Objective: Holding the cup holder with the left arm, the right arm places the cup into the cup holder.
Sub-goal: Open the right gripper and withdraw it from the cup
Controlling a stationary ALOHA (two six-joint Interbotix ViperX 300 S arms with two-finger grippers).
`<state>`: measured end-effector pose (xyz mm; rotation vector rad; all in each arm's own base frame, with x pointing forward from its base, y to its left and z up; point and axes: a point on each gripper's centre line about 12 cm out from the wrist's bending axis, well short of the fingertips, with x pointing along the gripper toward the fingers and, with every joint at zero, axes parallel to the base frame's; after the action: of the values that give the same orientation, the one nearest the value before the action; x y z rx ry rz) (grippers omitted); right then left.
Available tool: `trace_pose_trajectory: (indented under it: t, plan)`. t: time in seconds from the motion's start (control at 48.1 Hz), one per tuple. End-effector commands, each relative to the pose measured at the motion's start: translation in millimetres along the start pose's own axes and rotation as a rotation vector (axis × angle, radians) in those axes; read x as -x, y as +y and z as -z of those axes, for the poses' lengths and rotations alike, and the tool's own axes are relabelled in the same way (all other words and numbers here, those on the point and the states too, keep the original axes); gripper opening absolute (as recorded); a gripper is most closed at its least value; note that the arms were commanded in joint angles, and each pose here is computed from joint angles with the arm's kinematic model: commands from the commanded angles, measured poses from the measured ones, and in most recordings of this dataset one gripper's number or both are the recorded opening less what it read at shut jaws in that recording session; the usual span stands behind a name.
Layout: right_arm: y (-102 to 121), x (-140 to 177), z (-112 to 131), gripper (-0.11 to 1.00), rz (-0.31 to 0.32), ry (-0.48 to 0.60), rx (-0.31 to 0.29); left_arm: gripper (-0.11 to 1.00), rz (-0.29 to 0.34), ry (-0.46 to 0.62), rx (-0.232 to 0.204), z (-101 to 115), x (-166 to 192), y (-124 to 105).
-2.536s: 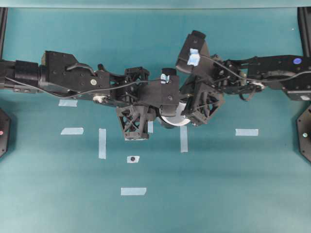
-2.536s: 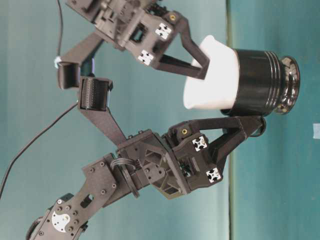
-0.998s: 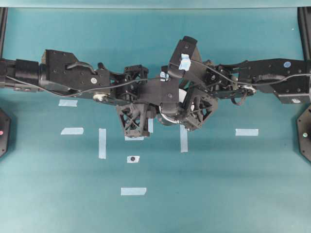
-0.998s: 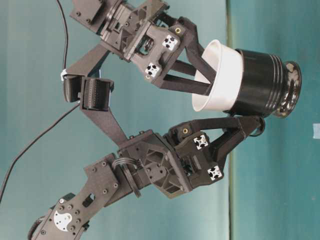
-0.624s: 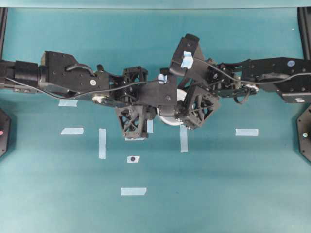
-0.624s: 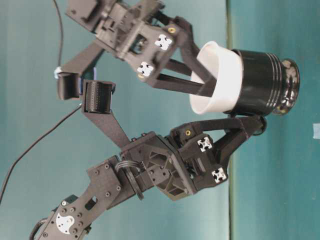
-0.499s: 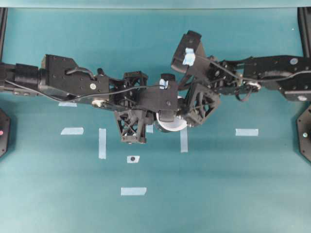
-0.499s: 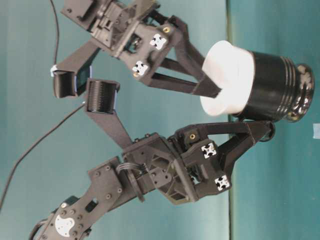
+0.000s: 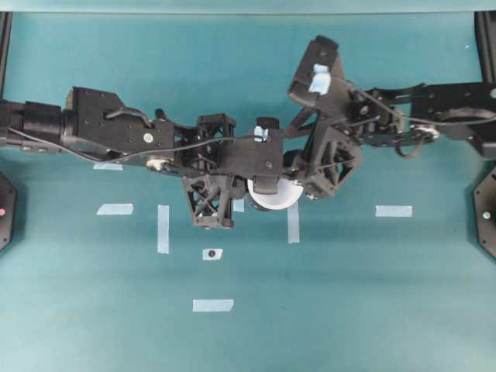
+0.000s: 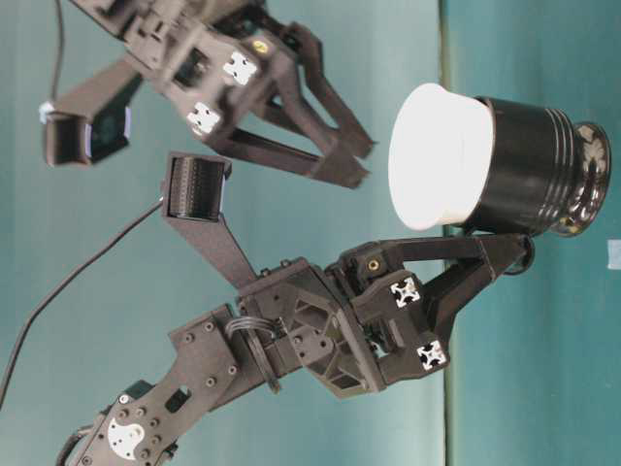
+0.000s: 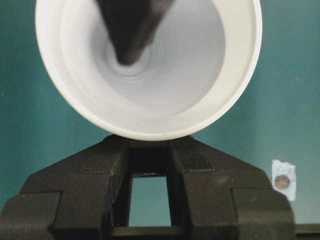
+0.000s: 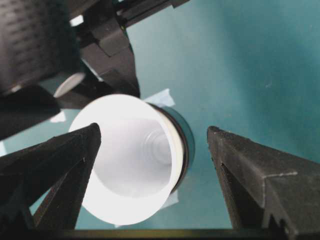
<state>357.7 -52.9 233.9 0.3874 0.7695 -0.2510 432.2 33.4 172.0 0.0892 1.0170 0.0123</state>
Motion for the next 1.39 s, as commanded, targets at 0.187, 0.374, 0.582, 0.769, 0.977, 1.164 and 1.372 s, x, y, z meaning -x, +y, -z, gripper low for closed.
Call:
trace_pose_trajectory:
  t: [0.187, 0.374, 0.582, 0.769, 0.977, 1.164, 1.372]
  plan:
    - [9, 41, -7, 0.93, -0.045, -0.096, 0.000, 0.22, -0.006, -0.061, 0.004, -8, 7, 0]
    - [10, 46, -3, 0.93, -0.051, -0.100, 0.006, 0.22, -0.005, -0.075, 0.007, -8, 6, -2]
    - [9, 47, 3, 0.93, -0.051, -0.094, 0.008, 0.22, -0.001, -0.090, 0.019, -3, 2, -6]
    - [8, 48, 6, 0.93, -0.051, -0.090, 0.009, 0.22, 0.001, -0.110, 0.048, 5, -3, -8]
    - [6, 49, 14, 0.93, -0.051, -0.081, 0.009, 0.22, 0.003, -0.102, 0.067, 14, -8, -8]
    - [6, 48, 19, 0.93, -0.051, -0.074, 0.011, 0.22, 0.004, -0.101, 0.065, 16, -8, -9]
    - [6, 48, 21, 0.93, -0.051, -0.069, 0.011, 0.22, 0.008, -0.069, 0.063, 25, -17, -12]
